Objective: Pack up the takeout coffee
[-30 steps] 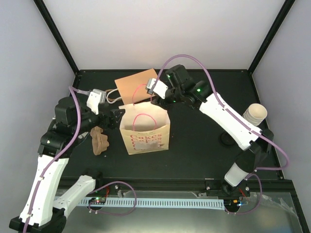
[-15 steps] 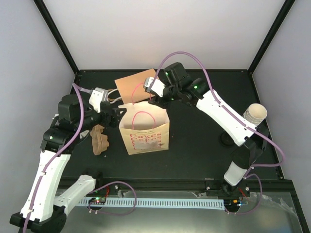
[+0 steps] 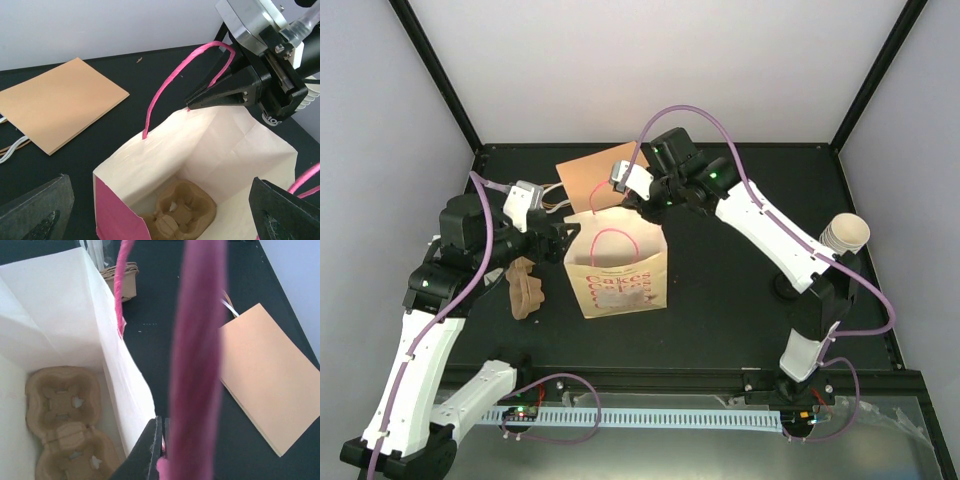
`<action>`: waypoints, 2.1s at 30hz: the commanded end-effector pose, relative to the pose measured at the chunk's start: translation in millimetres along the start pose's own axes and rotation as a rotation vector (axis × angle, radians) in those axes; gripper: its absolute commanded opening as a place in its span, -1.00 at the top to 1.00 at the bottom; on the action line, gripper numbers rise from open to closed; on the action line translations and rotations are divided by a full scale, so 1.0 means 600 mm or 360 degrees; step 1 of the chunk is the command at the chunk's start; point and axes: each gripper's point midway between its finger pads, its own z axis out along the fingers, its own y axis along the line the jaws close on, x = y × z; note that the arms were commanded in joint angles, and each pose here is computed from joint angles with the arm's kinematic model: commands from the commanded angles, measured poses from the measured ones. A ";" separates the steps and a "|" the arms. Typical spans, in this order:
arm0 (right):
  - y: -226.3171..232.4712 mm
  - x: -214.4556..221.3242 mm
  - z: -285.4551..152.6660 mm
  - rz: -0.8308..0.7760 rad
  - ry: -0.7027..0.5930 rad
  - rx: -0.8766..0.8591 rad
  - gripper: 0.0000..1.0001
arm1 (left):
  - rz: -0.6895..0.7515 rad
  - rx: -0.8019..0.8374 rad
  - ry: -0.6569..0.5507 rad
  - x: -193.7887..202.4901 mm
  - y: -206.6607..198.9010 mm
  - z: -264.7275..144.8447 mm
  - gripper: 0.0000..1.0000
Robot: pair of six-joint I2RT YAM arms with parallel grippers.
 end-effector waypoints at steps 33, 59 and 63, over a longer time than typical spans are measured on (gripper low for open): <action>-0.240 0.111 -0.174 0.0404 0.0034 0.0715 0.38 | -0.0224 -0.0065 0.0184 0.067 0.022 0.021 -0.97; -0.102 0.197 -0.373 0.1659 -0.0648 0.1311 -1.00 | -0.0652 -0.0279 0.0555 0.208 0.079 0.074 -0.97; -0.062 0.250 -0.341 0.1780 -0.0502 0.1247 -1.00 | -0.0678 -0.0263 0.0559 0.220 0.078 0.078 -0.98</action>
